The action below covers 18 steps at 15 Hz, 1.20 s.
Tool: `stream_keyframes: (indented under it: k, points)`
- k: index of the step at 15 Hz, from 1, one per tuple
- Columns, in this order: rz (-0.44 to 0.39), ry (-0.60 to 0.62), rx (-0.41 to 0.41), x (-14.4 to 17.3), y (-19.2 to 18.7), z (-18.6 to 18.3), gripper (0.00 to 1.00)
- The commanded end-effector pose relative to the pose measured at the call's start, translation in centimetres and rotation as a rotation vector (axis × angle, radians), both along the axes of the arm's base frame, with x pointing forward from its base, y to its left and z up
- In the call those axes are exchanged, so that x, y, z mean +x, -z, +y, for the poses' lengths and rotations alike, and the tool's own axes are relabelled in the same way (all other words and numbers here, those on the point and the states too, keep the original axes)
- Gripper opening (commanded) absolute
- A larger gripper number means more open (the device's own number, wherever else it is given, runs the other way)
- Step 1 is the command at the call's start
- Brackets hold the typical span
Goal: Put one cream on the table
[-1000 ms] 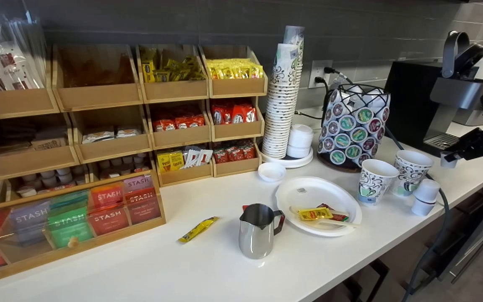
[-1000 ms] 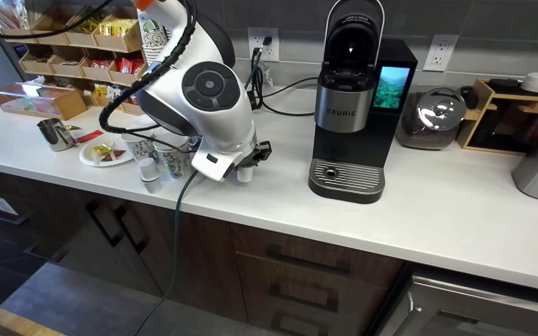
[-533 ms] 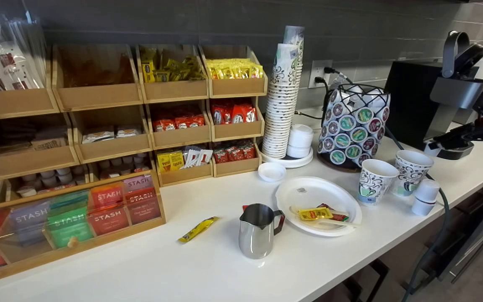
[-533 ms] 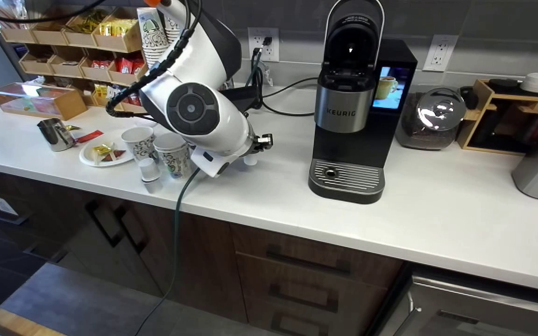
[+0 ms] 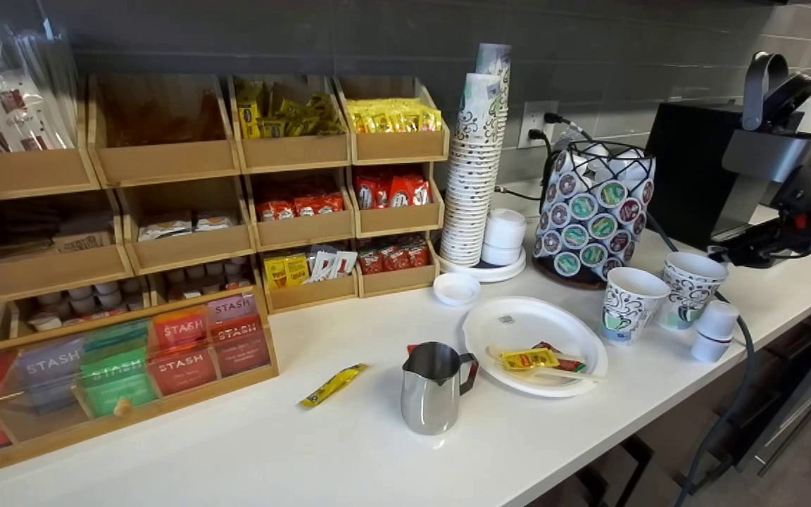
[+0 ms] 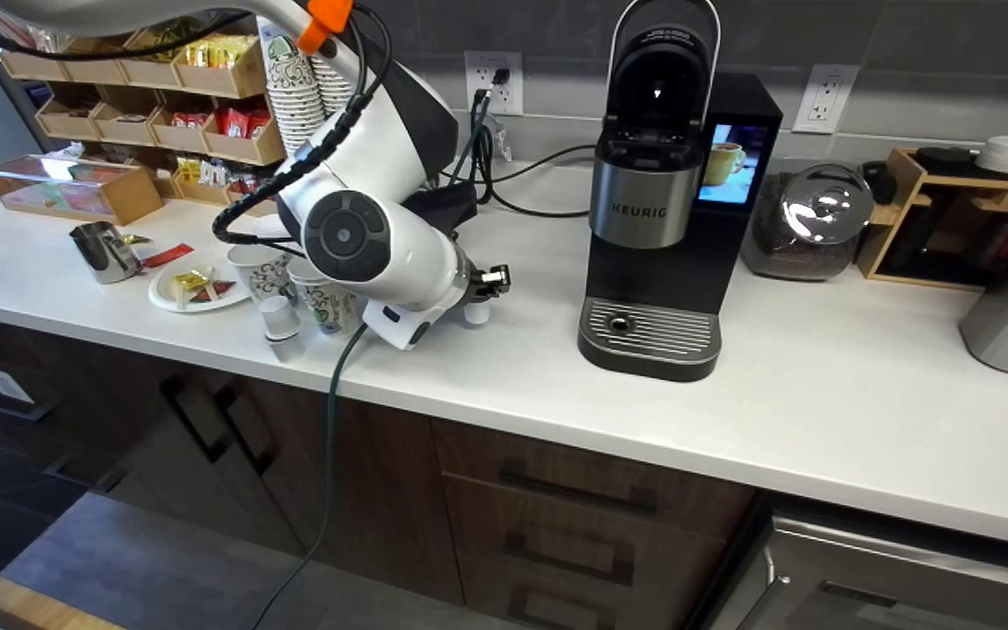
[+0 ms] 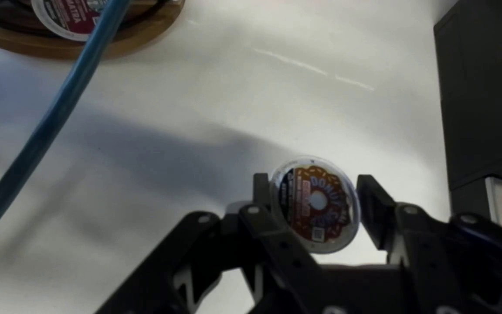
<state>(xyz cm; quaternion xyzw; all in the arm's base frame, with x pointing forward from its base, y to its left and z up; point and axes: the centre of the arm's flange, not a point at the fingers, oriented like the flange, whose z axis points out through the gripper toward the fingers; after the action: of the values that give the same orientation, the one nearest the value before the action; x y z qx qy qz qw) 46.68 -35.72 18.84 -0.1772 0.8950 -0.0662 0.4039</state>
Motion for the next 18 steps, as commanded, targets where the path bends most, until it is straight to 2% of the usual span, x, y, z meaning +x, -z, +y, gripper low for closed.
stream_keyframes:
  k: [1, 2, 3, 6, 8, 10, 13, 18]
  points:
    - [0.006, 0.003, -0.056, 0.6, 1.2, 0.5, 0.52]
    - [0.009, -0.007, -0.058, 0.6, 1.2, 0.5, 0.77]
    - [0.018, -0.011, -0.056, 0.7, 1.1, 0.4, 0.79]
    - [0.058, -0.003, -0.034, 0.1, 0.6, -0.4, 0.99]
    - [0.052, 0.001, -0.02, -0.8, -0.5, -1.1, 1.0]
    - [0.011, -0.023, 0.022, -2.9, -2.5, -2.2, 1.0]
    - [-0.091, -0.173, 0.052, -7.2, -5.8, -3.3, 1.0]
    - [-0.265, -0.398, -0.03, -14.4, -10.0, -2.9, 1.0]
